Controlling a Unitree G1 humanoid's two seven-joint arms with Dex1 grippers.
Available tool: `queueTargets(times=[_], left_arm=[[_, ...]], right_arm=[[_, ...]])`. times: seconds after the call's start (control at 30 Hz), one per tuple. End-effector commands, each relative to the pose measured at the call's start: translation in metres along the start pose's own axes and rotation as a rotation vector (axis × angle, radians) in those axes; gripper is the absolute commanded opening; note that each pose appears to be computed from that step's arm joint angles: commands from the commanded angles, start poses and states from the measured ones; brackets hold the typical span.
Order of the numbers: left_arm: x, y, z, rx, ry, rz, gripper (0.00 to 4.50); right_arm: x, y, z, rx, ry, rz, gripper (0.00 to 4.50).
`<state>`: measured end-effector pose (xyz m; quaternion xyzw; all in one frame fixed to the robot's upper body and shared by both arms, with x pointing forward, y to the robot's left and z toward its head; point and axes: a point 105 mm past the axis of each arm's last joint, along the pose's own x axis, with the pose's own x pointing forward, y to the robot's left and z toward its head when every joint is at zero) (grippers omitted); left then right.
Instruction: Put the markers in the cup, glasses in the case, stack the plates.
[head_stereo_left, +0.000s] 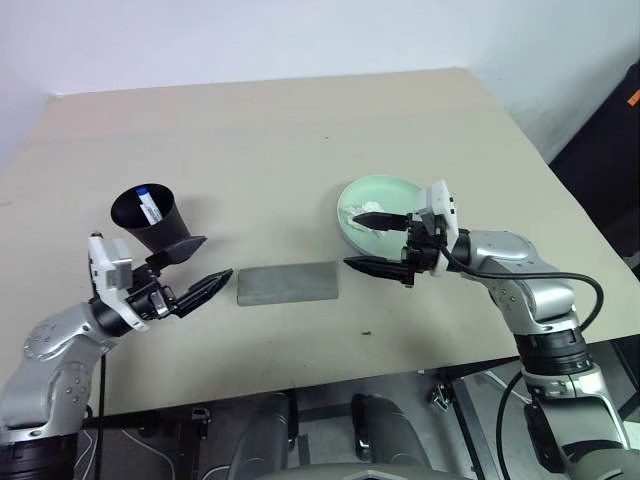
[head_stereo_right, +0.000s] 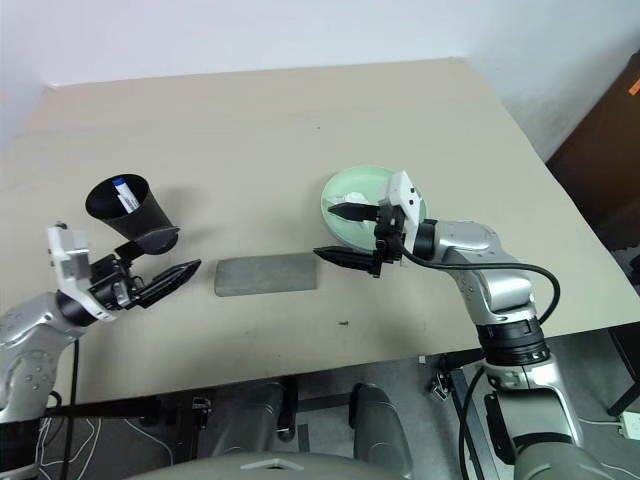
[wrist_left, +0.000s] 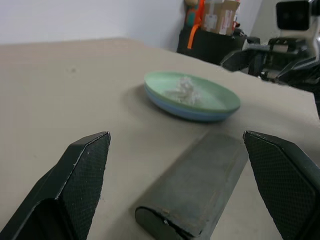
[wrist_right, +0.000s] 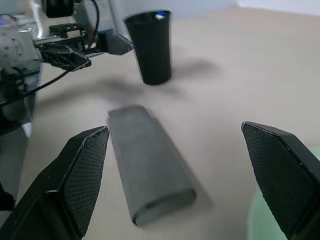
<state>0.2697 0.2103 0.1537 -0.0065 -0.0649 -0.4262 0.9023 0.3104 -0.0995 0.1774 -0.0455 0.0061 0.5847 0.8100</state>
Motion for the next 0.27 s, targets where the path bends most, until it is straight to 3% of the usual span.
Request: queueTargets(times=[0.03, 0.27], left_arm=[[0.0097, 0.009, 0.0071, 0.055, -0.038, -0.009, 4.45], [0.0179, 0.0147, 0.0004, 0.059, -0.047, -0.036, 4.45]], right_arm=[[-0.0033, -0.0029, 0.0161, -0.069, -0.044, -0.047, 4.5], [-0.0041, -0.0024, 0.019, -0.076, -0.065, -0.072, 4.5]])
